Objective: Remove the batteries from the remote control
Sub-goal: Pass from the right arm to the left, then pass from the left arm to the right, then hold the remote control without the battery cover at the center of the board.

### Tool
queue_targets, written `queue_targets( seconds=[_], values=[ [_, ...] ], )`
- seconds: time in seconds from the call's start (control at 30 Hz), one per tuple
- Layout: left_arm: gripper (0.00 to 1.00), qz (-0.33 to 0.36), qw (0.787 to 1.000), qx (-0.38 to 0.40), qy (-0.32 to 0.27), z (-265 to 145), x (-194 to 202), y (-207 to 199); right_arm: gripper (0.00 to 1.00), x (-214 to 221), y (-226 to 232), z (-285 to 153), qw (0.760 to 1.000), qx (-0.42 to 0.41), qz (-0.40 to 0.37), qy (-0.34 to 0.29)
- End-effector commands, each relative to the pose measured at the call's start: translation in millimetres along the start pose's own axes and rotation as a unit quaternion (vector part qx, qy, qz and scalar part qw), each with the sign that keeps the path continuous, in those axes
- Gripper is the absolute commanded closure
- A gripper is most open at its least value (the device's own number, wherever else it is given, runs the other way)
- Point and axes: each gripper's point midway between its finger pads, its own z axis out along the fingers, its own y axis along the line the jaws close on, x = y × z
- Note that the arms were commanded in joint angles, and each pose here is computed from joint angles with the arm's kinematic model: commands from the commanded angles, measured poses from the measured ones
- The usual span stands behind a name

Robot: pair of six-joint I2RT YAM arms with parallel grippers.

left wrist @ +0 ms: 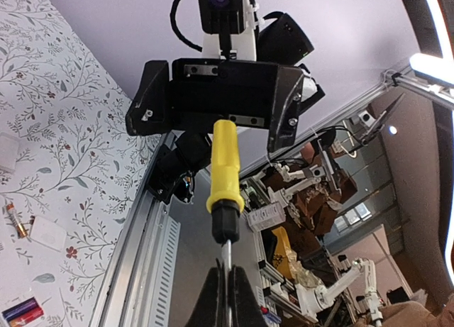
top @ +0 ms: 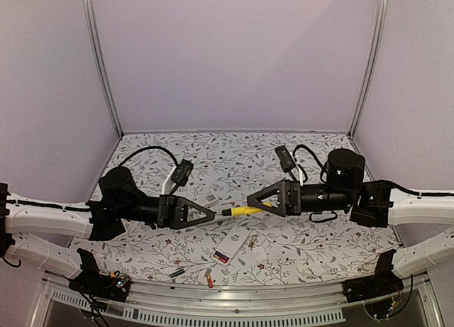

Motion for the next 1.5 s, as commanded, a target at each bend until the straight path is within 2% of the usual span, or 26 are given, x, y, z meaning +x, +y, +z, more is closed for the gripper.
queue_targets(
  seconds=[0.0, 0.1, 0.2, 0.37, 0.77, 0.83, 0.97, 1.0, 1.1, 1.13, 1.17, 1.23, 1.33, 1.47],
  values=[
    [1.0, 0.011, 0.999, 0.018, -0.036, -2.8, -14.0, -9.6, 0.08, -25.7, 26.4, 5.3, 0.997, -0.047, 0.014, -0.055],
    [1.0, 0.003, 1.0, 0.018, -0.022, 0.7, -9.9, -6.4, 0.19, -20.4, 36.0, 16.7, 0.998, -0.062, 0.006, -0.027],
    [1.0, -0.001, 1.0, 0.018, -0.019, 1.7, -9.2, -5.5, 0.33, -11.9, 38.9, 27.2, 0.998, -0.068, 0.003, 0.0],
    [1.0, -0.001, 1.0, 0.005, -0.017, 2.3, -10.1, -2.5, 0.49, -0.3, 43.2, 35.7, 0.997, -0.075, 0.0, 0.026],
    [1.0, -0.013, 1.0, -0.007, -0.02, 0.1, -6.8, 5.3, 0.73, 10.2, 31.1, 38.3, 0.998, -0.052, 0.012, 0.039],
    [1.0, -0.015, 1.0, -0.01, -0.024, -0.7, -7.0, 6.6, 0.78, 12.2, 28.2, 37.1, 0.998, -0.047, 0.013, 0.039],
    [1.0, -0.018, 0.999, -0.02, -0.023, -1.4, -5.9, 10.5, 0.95, 13.6, 22.1, 33.9, 0.999, -0.034, 0.019, 0.034],
    [0.94, -0.019, 0.999, -0.026, -0.023, -1.5, -5.4, 13.1, 1.0, 12.1, 19.1, 32.4, 0.999, -0.024, 0.021, 0.027],
    [0.5, -0.013, 0.998, -0.066, -0.017, -4.1, -0.8, 27.7, 1.0, 5.5, 0.4, 23.2, 0.999, 0.032, 0.032, -0.004],
    [0.39, -0.011, 0.995, -0.096, -0.019, -6.7, 1.6, 38.1, 1.0, 4.7, -6.5, 19.2, 0.998, 0.051, 0.033, -0.013],
    [0.33, -0.008, 0.991, -0.134, -0.02, -10.4, 4.8, 51.1, 1.0, 2.1, -15.5, 11.7, 0.996, 0.078, 0.035, -0.03],
    [0.25, 0.007, 0.974, -0.227, -0.015, -20.1, 16.2, 79.4, 1.0, 2.6, -31.3, -1.3, 0.991, 0.122, 0.038, -0.045],
    [0.21, 0.019, 0.933, -0.359, 0.003, -39.4, 44.1, 119.0, 1.0, 8.7, -56.7, -22.0, 0.978, 0.199, 0.039, -0.048],
    [0.21, 0.029, 0.906, -0.421, 0.006, -42.2, 69.4, 136.3, 1.0, 17.2, -75.6, -36.5, 0.968, 0.244, 0.041, -0.05]
  ],
)
